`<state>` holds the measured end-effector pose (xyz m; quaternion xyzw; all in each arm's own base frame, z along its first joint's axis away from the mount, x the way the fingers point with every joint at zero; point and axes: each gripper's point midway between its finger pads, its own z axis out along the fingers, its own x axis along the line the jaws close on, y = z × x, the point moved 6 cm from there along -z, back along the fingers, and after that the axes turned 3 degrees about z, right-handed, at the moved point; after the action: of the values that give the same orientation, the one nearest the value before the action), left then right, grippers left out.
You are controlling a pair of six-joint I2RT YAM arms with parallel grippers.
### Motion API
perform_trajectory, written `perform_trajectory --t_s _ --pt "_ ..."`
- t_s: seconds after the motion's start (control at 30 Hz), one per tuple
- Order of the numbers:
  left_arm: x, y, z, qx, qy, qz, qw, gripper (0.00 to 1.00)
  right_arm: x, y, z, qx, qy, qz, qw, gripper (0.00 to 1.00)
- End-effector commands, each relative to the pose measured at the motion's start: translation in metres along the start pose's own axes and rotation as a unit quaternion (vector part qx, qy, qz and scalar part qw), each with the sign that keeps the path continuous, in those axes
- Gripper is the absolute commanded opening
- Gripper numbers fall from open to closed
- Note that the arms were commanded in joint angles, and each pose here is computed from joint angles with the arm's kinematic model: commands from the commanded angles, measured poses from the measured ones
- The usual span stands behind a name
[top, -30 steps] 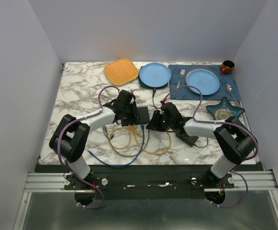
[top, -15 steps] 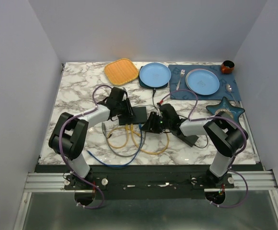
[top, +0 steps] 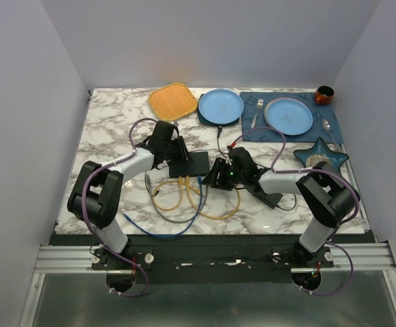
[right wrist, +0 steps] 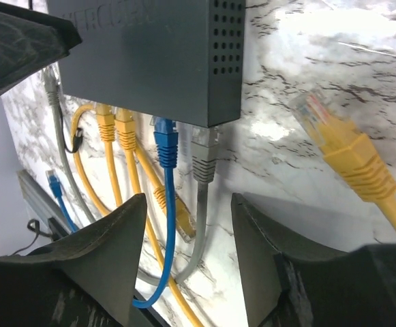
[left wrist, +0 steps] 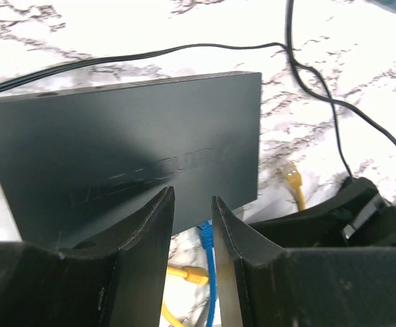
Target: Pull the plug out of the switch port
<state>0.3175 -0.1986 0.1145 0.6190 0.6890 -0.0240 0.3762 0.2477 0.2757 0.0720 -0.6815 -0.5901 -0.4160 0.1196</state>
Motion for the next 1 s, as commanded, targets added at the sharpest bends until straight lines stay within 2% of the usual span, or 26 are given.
perform_trajectory --t_s 0.0,0.07,0.23,0.37,0.5,0.7,0.97 --pt "-0.008 0.005 0.007 0.010 -0.033 -0.001 0.999 0.42 -0.032 0.000 -0.006 -0.011 -0.107 0.006 0.994 0.61" --pt "-0.003 0.000 0.013 0.020 -0.023 -0.006 1.000 0.42 -0.046 -0.002 -0.011 -0.004 -0.159 -0.009 0.987 0.59" --pt "0.002 -0.006 0.025 0.036 -0.021 -0.027 0.999 0.42 -0.050 -0.006 -0.034 0.000 -0.192 -0.028 0.981 0.54" --pt "0.001 -0.007 0.031 0.032 -0.036 -0.045 0.998 0.42 -0.046 0.014 -0.064 -0.075 -0.228 -0.057 0.969 0.56" --pt "0.001 -0.009 0.032 0.031 -0.040 -0.058 0.997 0.42 -0.036 0.040 -0.081 -0.109 -0.273 -0.103 0.950 0.61" --pt "0.001 -0.015 0.029 0.030 -0.049 -0.077 0.995 0.41 -0.041 0.057 -0.066 -0.089 -0.317 -0.148 0.932 0.61" --pt "0.008 -0.030 0.023 0.033 -0.053 -0.086 0.994 0.42 -0.027 0.067 -0.049 -0.071 -0.295 -0.161 0.939 0.60"
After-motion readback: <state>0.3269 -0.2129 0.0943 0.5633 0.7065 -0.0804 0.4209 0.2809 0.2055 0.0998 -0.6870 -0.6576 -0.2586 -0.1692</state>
